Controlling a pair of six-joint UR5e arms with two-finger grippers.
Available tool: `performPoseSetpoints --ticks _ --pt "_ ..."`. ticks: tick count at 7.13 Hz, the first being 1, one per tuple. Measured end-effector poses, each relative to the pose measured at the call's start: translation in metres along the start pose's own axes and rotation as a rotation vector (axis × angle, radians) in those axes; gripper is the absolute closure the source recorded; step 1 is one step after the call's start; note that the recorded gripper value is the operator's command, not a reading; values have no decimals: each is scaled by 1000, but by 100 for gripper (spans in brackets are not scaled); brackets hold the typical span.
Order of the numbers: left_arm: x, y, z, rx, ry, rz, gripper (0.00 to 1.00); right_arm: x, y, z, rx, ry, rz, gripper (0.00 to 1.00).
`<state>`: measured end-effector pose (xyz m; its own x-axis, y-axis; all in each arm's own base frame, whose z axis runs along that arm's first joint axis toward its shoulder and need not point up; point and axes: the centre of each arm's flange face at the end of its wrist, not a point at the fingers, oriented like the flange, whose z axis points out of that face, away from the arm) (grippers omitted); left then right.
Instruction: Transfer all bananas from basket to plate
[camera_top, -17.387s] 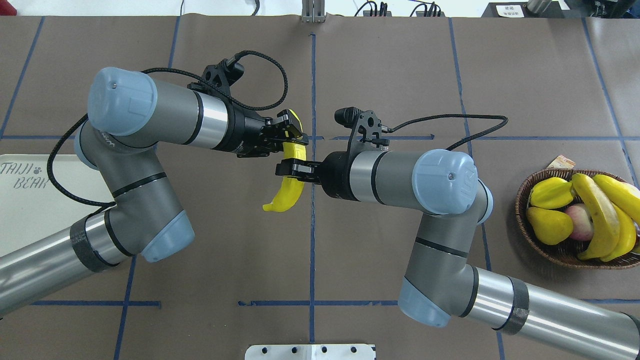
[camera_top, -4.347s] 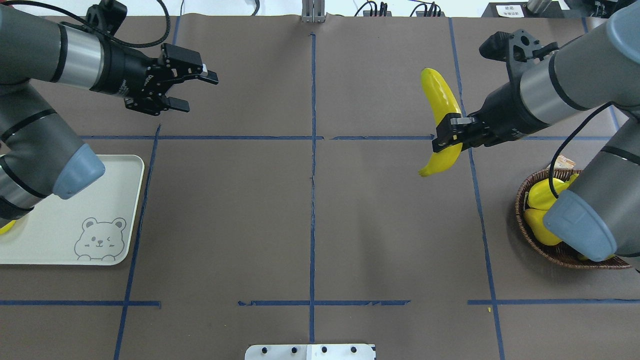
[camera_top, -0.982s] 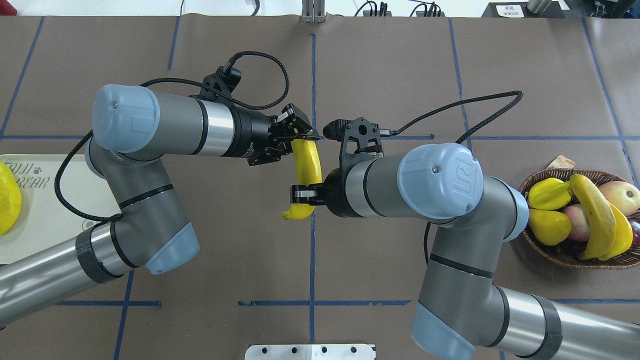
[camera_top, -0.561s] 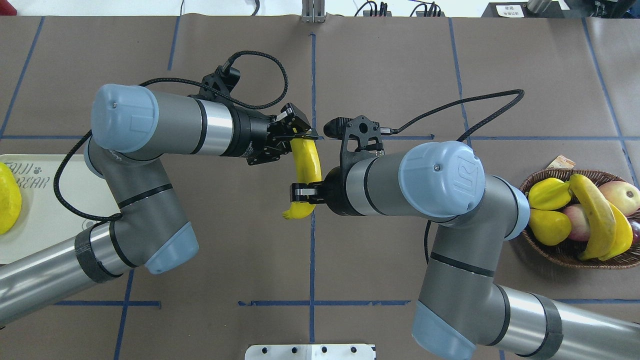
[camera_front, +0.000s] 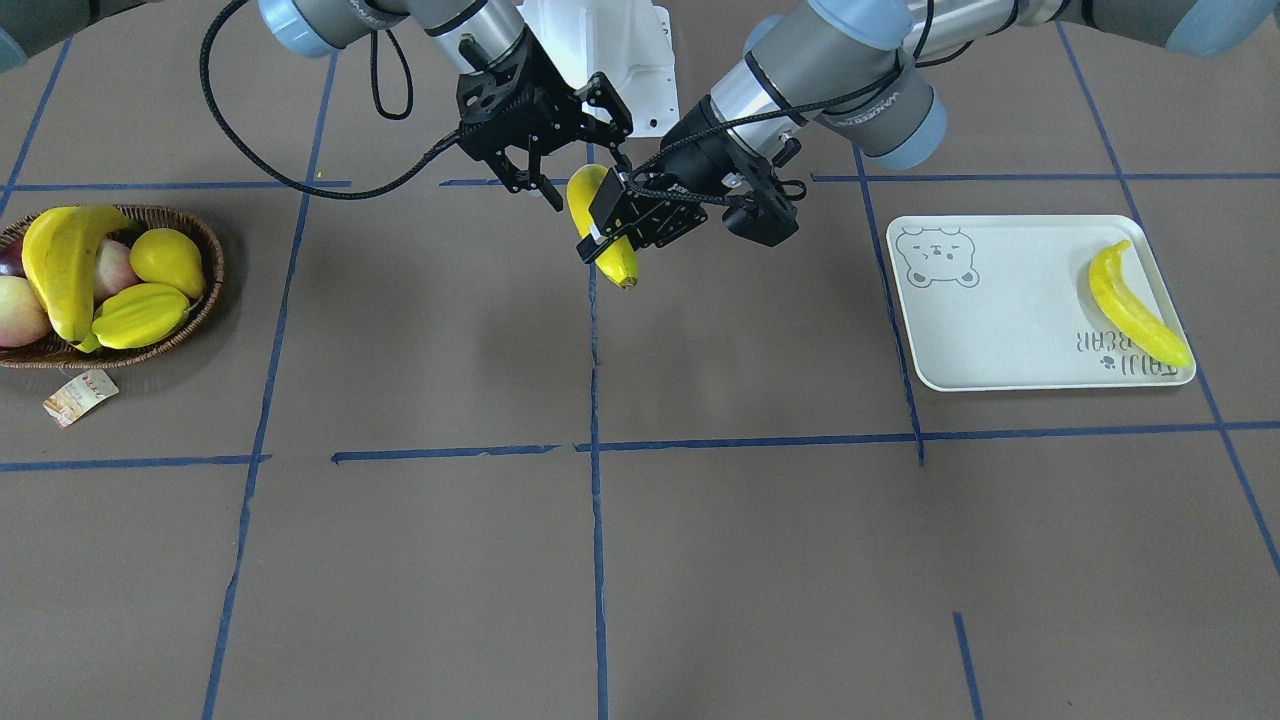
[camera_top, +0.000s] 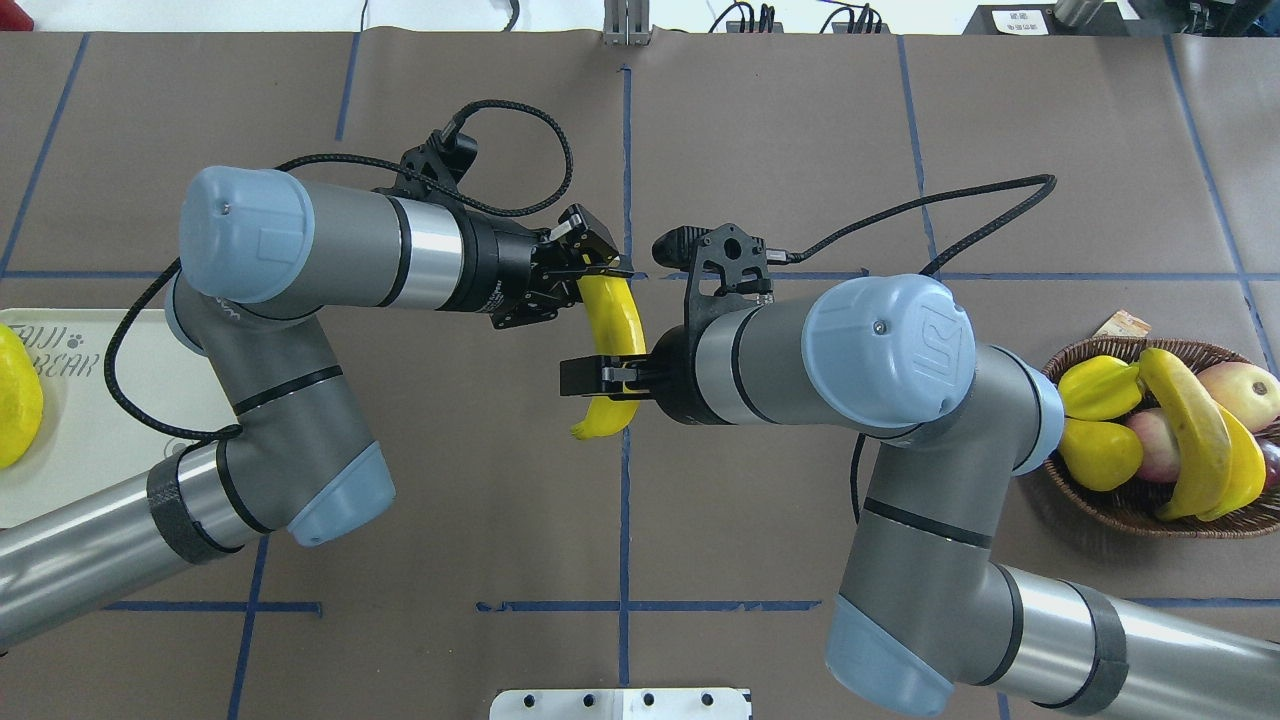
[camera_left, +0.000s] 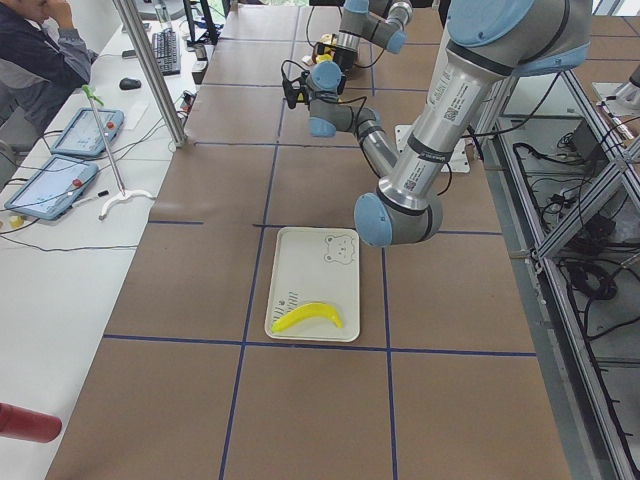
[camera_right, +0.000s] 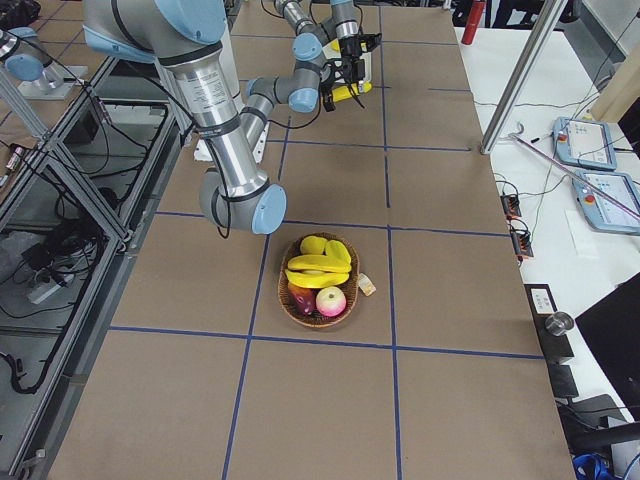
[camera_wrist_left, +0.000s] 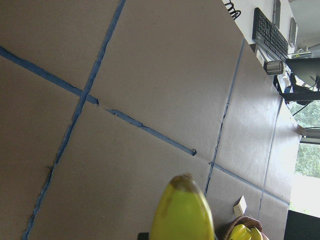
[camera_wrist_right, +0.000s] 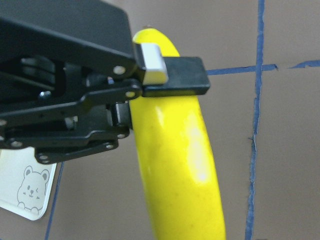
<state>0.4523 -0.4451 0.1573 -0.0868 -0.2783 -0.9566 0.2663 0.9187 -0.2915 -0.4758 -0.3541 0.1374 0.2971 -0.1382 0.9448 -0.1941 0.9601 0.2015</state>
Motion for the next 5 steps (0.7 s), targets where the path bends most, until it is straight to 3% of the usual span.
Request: performPoseSetpoints --ticks 2,5 --pt "-6 -9 -1 19 -27 -10 100 1 -7 -5 8 0 3 1" --pt "-28 -56 -9 135 -189 -79 100 6 -7 -17 -8 55 20 1"
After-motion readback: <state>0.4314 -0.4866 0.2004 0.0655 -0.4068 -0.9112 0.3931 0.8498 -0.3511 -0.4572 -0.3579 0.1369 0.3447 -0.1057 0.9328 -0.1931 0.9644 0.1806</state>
